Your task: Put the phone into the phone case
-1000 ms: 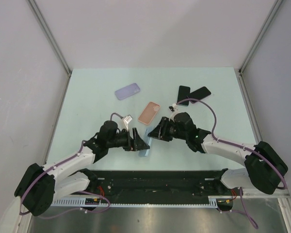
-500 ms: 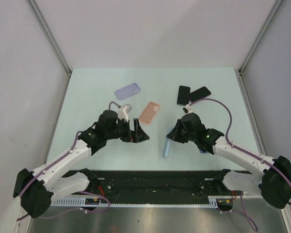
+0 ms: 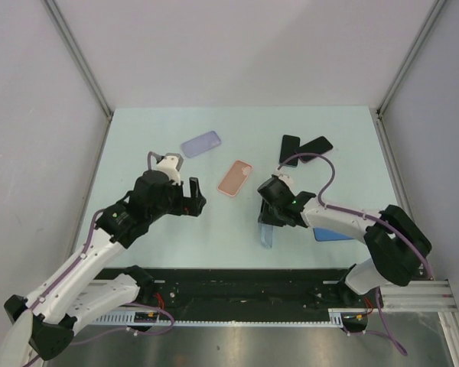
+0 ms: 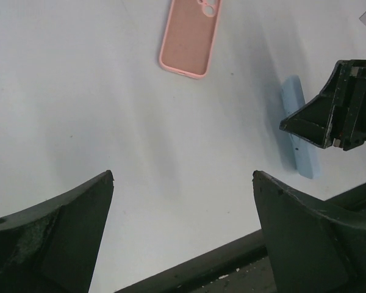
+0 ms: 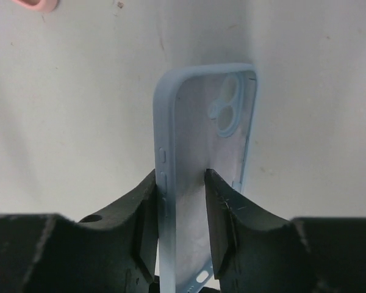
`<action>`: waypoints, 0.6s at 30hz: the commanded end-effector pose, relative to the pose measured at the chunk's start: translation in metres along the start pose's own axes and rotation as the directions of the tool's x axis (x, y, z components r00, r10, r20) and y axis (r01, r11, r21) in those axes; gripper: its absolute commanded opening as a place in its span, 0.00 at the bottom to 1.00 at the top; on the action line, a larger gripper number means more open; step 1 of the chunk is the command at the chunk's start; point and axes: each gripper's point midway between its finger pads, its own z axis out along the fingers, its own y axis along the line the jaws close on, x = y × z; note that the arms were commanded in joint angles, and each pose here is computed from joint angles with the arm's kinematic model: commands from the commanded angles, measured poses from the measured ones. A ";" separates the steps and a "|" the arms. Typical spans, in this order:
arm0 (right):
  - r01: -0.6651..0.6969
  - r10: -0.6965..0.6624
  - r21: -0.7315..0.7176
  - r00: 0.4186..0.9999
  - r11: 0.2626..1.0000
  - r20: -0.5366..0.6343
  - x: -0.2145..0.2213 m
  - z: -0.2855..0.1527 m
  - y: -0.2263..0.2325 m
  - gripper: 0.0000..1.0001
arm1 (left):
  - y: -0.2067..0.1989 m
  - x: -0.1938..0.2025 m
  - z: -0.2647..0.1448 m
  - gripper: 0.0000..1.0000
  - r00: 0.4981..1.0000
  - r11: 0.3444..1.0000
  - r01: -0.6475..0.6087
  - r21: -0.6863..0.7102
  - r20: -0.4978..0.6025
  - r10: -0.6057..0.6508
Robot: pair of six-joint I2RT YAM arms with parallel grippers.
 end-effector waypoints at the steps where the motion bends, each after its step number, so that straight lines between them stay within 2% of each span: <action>1: -0.050 0.053 -0.043 0.997 0.998 0.059 -0.025 0.009 0.032 0.39 | 0.024 -0.003 -0.010 1.00 0.998 0.994 -0.024 -0.108 0.050 0.029; 4: -0.044 0.047 -0.037 0.994 0.998 0.096 -0.037 0.004 0.032 0.45 | 0.027 -0.003 -0.012 1.00 0.998 0.993 -0.019 -0.120 0.056 0.026; 7: -0.034 0.043 -0.068 0.990 0.997 0.132 -0.056 -0.001 0.033 0.57 | 0.026 -0.003 -0.012 1.00 0.998 0.993 -0.017 -0.119 0.056 0.024; 9: -0.007 0.017 -0.069 0.989 0.998 0.146 -0.067 -0.002 0.028 0.61 | 0.027 -0.002 -0.012 1.00 0.999 0.992 -0.017 -0.125 0.048 0.023; 12: 0.019 -0.011 -0.030 0.974 0.999 0.226 -0.103 -0.003 0.007 0.69 | 0.026 -0.003 -0.013 1.00 0.998 0.993 -0.024 -0.120 0.050 0.030; 13: 0.011 -0.008 -0.008 0.970 1.000 0.243 -0.113 -0.004 -0.002 0.78 | 0.027 -0.002 -0.013 1.00 0.998 0.992 -0.025 -0.120 0.048 0.031; 14: -0.028 0.019 0.029 0.962 0.999 0.273 -0.132 -0.004 -0.021 0.82 | 0.025 -0.003 -0.014 1.00 0.998 0.993 -0.023 -0.113 0.055 0.029; 17: -0.116 0.070 0.101 0.925 0.988 0.373 -0.177 -0.007 -0.055 0.86 | 0.022 -0.002 -0.014 1.00 0.998 0.996 -0.024 -0.091 0.052 0.029; 18: -0.112 0.037 0.161 0.910 0.980 0.413 -0.190 -0.003 -0.067 0.87 | 0.021 -0.002 -0.014 1.00 0.998 0.996 -0.026 -0.088 0.053 0.031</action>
